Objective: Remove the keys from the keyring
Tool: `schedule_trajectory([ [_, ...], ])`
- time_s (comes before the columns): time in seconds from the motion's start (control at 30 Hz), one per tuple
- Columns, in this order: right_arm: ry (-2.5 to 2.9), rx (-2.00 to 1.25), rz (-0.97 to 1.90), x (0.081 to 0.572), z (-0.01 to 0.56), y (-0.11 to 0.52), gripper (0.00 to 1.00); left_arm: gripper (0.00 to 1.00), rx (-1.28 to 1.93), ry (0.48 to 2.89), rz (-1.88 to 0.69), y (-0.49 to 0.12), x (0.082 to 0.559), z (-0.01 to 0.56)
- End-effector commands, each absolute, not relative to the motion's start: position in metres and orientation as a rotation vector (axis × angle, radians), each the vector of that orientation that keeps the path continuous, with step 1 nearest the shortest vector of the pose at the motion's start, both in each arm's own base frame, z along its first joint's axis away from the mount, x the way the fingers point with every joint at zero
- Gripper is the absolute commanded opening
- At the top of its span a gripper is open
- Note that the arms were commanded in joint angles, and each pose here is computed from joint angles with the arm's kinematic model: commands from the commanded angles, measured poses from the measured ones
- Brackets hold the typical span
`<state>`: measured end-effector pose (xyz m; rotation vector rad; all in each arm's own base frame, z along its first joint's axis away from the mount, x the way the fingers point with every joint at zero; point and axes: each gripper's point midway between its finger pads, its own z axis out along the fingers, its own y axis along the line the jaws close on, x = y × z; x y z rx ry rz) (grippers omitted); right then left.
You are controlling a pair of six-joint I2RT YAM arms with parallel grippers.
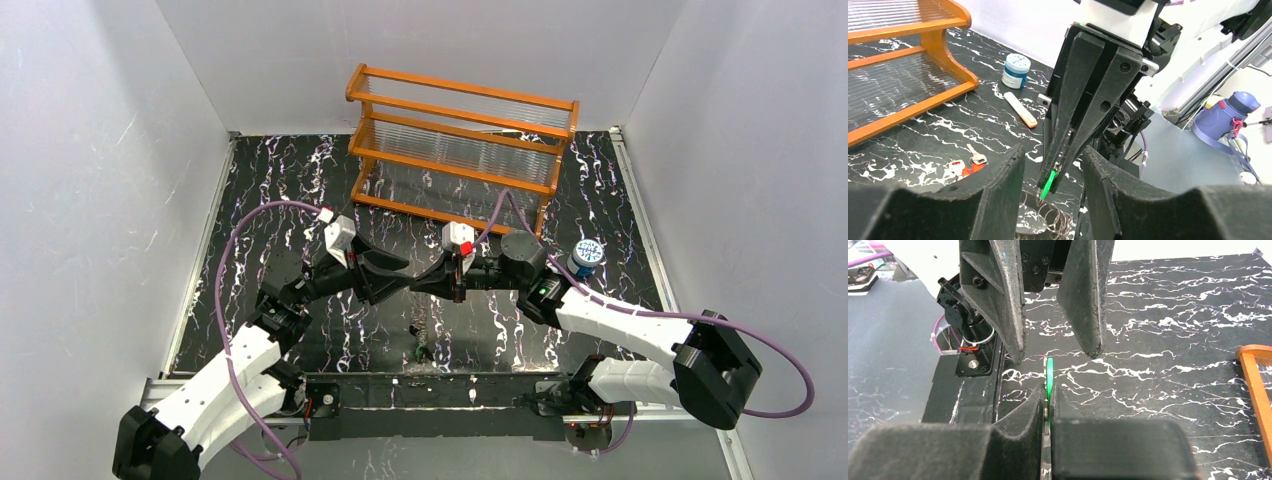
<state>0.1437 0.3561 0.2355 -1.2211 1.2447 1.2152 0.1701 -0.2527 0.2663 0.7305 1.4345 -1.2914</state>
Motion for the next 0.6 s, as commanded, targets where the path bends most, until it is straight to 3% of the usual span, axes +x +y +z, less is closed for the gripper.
schedule_trajectory([
  [0.0,1.135,-1.119,1.232,0.148,0.273,0.355,0.01,0.42,0.692,1.405,-1.328,-0.253,0.170,0.274],
  [0.13,1.162,-1.061,1.238,0.154,0.274,0.354,0.01,0.34,0.664,1.402,-1.329,-0.253,0.173,0.274],
  [0.57,1.174,-0.928,1.305,0.161,0.290,0.351,0.01,0.33,0.536,1.372,-1.372,-0.254,0.187,0.281],
])
